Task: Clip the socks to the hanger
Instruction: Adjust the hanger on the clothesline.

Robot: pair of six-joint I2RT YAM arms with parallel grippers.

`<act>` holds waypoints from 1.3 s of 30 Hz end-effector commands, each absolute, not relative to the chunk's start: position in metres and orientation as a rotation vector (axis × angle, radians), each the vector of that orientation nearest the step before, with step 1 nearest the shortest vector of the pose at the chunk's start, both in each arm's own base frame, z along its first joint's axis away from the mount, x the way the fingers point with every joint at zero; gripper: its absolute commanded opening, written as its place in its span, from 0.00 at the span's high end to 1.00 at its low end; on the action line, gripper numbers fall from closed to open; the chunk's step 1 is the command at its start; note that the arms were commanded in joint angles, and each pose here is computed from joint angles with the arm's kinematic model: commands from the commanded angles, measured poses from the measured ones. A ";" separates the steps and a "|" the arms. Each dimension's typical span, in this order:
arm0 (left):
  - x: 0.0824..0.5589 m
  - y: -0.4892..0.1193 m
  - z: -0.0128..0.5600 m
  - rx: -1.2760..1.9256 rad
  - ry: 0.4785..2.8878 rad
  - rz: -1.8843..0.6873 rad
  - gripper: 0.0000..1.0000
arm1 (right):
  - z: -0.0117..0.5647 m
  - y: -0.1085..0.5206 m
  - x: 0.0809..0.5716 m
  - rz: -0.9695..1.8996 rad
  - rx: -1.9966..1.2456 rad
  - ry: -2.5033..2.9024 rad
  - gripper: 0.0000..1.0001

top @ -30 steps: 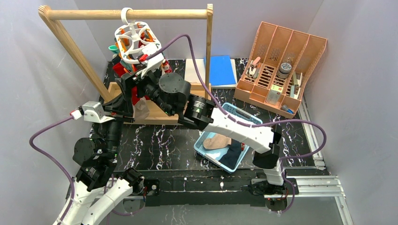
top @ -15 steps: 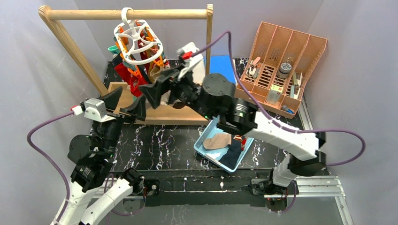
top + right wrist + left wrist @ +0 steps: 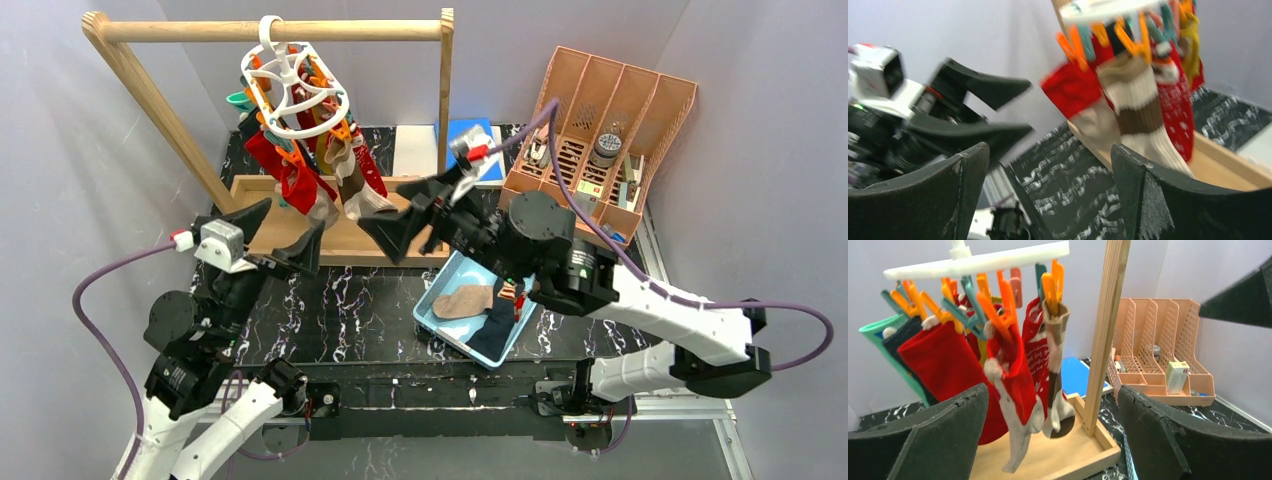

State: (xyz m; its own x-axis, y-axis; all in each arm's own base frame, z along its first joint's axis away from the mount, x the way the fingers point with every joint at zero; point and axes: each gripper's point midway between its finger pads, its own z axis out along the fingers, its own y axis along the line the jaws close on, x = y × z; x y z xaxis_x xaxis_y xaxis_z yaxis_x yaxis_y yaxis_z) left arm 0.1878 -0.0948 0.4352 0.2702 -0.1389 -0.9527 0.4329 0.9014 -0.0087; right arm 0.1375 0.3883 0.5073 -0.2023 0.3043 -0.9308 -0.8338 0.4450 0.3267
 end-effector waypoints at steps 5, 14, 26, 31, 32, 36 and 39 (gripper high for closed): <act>0.157 -0.019 0.375 0.056 1.371 -0.205 0.02 | 0.456 0.310 0.154 1.019 -0.244 1.479 0.01; 0.129 0.018 0.340 -0.243 1.433 -0.285 0.02 | 0.377 0.269 0.188 0.580 -0.192 1.681 0.01; 0.164 -0.034 0.303 -0.261 1.645 -0.419 0.02 | 0.263 0.232 0.253 0.549 -0.094 2.006 0.01; 0.171 -0.038 0.287 -0.279 1.686 -0.400 0.02 | 0.292 0.245 0.244 0.715 -0.170 1.892 0.09; 0.171 -0.038 0.284 -0.278 1.686 -0.399 0.02 | 0.313 0.252 0.243 0.765 -0.184 1.841 0.11; 0.169 -0.033 0.274 -0.294 1.675 -0.391 0.02 | 0.373 0.291 0.239 0.857 -0.292 1.746 0.14; 0.167 -0.028 0.267 -0.329 1.660 -0.389 0.02 | 0.406 0.333 0.225 0.865 -0.409 1.673 0.14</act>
